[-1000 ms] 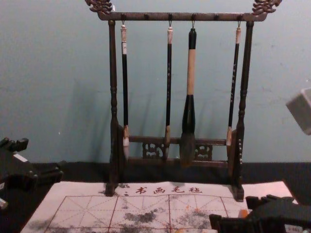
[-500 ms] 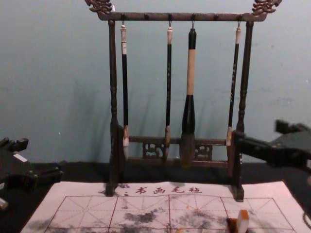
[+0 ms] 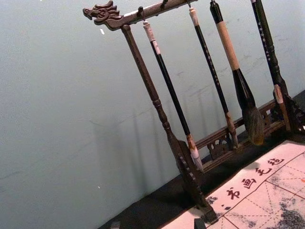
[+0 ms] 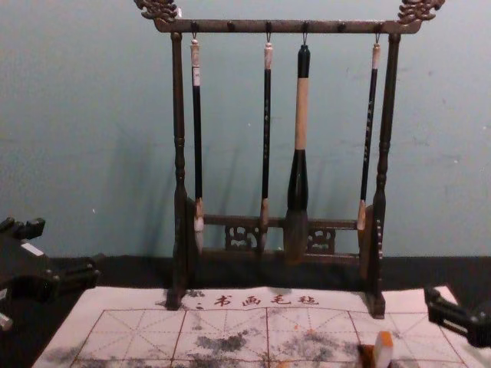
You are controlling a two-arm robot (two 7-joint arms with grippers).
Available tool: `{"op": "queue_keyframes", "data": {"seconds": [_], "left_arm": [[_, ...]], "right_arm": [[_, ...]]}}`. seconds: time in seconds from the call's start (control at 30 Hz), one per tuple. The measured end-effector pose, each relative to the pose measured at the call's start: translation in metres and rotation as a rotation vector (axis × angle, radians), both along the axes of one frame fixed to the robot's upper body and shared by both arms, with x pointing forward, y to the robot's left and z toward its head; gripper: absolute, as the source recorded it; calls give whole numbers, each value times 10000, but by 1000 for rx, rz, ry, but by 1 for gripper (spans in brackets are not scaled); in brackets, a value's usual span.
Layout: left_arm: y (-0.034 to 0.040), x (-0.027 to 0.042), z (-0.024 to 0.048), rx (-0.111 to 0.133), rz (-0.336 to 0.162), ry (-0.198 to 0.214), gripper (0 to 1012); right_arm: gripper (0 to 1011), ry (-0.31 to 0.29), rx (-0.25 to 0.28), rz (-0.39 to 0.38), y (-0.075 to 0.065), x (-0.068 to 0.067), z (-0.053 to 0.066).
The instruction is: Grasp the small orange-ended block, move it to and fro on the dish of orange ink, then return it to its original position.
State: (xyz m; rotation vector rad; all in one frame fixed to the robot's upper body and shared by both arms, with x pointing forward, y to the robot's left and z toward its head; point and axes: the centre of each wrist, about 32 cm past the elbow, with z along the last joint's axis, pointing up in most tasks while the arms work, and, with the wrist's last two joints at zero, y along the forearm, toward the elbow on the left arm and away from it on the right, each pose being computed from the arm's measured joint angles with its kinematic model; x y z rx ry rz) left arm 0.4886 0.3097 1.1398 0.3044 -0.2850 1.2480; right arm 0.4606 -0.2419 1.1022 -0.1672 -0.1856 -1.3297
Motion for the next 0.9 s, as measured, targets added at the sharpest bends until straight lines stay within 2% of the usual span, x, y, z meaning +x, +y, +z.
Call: {"op": "queue_keyframes", "data": {"seconds": [0.07,0.9], "left_arm": [[0,0,0,0,0,0,1001],[0,0,0,0,0,0,1001]], "right_arm": [[1000,22,0,-5,-11,4,-31],[1000,1,1,1,2,2,4]]}}
